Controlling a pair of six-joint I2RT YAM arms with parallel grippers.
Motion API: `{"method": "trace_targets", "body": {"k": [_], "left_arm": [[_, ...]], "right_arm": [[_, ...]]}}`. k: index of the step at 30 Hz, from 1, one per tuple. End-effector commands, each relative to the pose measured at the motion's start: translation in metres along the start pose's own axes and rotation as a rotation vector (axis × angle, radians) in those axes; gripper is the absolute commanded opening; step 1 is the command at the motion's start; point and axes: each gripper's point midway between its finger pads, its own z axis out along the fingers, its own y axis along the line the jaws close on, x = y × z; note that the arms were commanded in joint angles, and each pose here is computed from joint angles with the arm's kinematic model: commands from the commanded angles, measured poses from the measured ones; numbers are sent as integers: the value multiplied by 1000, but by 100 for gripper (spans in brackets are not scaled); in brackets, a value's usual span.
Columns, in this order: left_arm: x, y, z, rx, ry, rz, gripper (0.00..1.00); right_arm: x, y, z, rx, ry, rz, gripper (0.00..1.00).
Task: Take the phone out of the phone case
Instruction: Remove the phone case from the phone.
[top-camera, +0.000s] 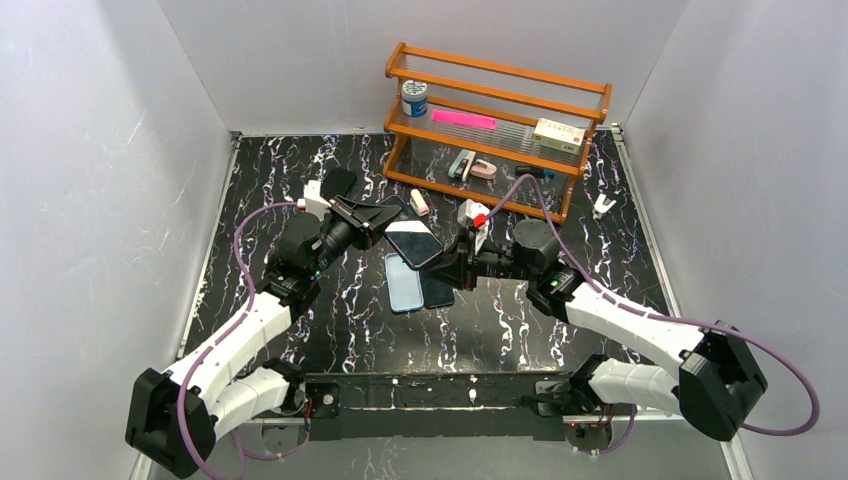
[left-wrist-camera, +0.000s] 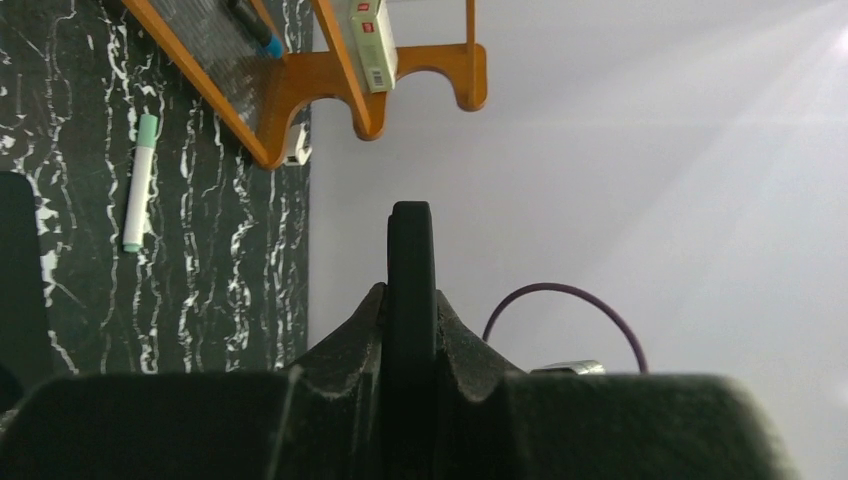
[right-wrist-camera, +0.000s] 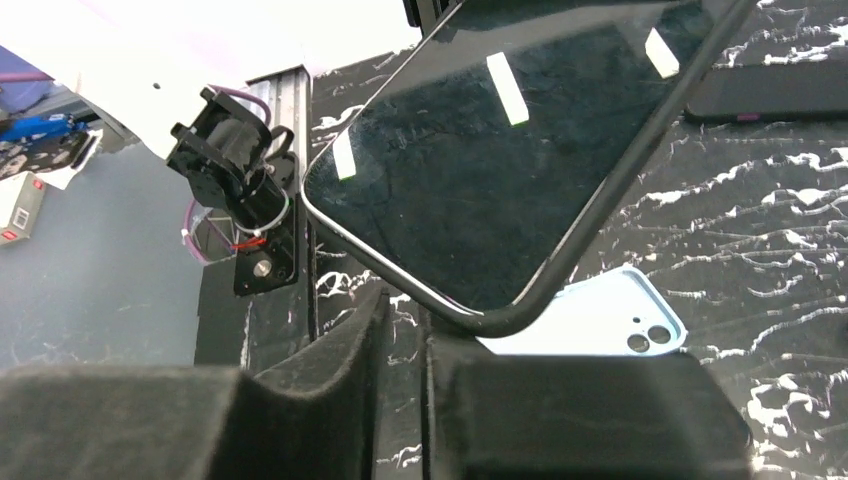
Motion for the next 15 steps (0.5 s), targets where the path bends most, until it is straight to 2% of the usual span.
{"method": "trace_targets", "body": {"k": [1,5,9,15], "left_arm": [[3,-32,-6,96,54,146,0],[1,-37,-5,111,126,262,0],[11,-38,-5,135,238,357,0],[30,-38,-9,184,393,479,0]], "right_arm": [[-11,2,-13,48,-22,-53,29],[-3,5,-27,82,10,-33,49],[3,13,-33,59,45,-16,65],[3,16,-31,32,73,-9,70]]}}
